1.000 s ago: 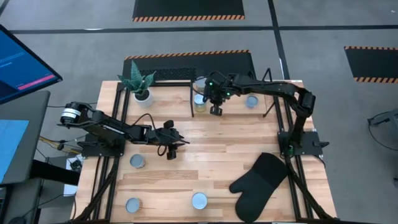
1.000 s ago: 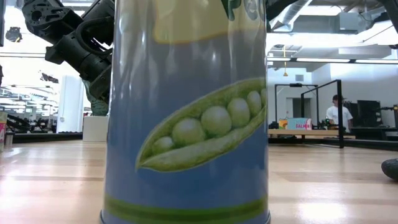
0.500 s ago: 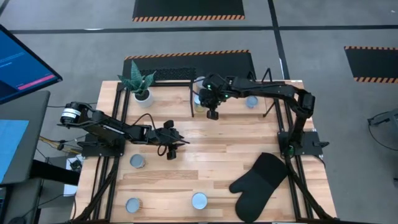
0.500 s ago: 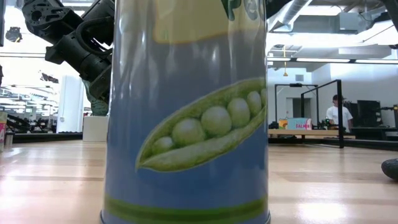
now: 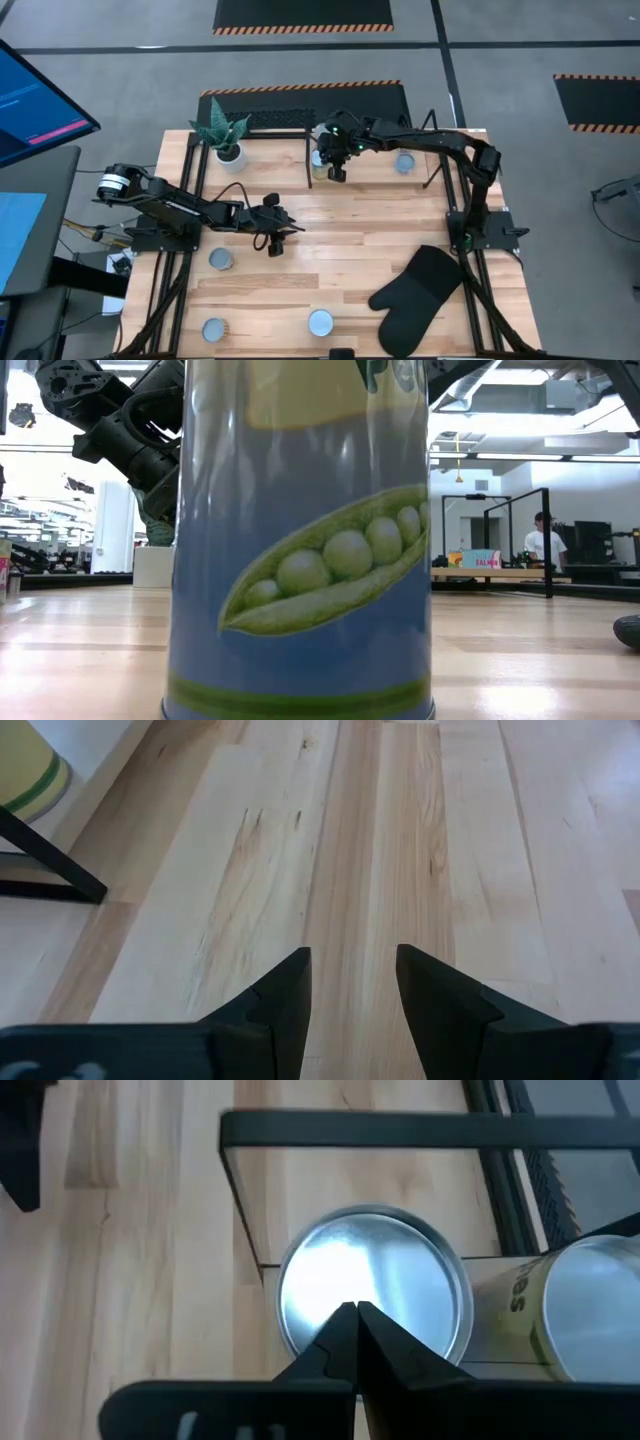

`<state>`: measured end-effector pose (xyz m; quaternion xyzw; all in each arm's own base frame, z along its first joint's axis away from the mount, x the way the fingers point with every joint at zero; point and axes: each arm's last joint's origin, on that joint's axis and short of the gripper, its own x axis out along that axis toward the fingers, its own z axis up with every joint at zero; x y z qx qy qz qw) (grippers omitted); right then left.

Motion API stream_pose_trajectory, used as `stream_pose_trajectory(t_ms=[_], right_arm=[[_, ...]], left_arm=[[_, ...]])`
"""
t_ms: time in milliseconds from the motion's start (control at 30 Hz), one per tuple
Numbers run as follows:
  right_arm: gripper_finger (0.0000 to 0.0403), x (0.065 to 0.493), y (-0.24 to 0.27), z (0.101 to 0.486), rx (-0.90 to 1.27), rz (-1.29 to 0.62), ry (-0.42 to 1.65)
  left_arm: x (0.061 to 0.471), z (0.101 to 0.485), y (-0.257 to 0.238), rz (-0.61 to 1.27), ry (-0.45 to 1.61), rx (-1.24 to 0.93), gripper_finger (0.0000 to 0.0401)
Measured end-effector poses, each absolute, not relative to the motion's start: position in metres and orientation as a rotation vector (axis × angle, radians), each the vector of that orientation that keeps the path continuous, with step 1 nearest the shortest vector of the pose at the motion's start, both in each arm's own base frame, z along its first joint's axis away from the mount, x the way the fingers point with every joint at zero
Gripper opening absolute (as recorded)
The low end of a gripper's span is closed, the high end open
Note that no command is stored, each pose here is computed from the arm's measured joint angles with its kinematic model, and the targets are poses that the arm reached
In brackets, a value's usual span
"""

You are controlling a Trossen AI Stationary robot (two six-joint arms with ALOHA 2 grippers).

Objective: Pick and place cans onto a shelf
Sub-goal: Put the canned corn on the shelf

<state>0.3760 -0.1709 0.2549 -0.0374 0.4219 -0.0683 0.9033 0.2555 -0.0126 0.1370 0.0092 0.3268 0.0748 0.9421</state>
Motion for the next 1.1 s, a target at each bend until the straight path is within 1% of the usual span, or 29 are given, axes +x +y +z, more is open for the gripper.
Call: stream_pose_trajectory(t_ms=[333, 500, 867, 1100], right_arm=[[0.0027, 0.376, -0.173, 0.254, -0.075, -0.146, 0.876], [0.0023, 0.373, -0.173, 0.252, -0.080, -0.176, 0.921], [0.0027, 0.372, -0.172, 0.251, -0.067, -0.184, 0.937], [0.0023, 0.362, -0.169, 0.261, -0.074, -0.210, 0.967]], left_arm=[[0.256, 0.137, -0.012, 0.170, 0.665, 0.023, 0.0140], [0.256, 0.137, -0.012, 0.170, 0.664, 0.022, 0.0140], [0.256, 0.137, -0.012, 0.171, 0.664, 0.019, 0.0140], [0.256, 0.137, -0.012, 0.171, 0.664, 0.019, 0.0140]])
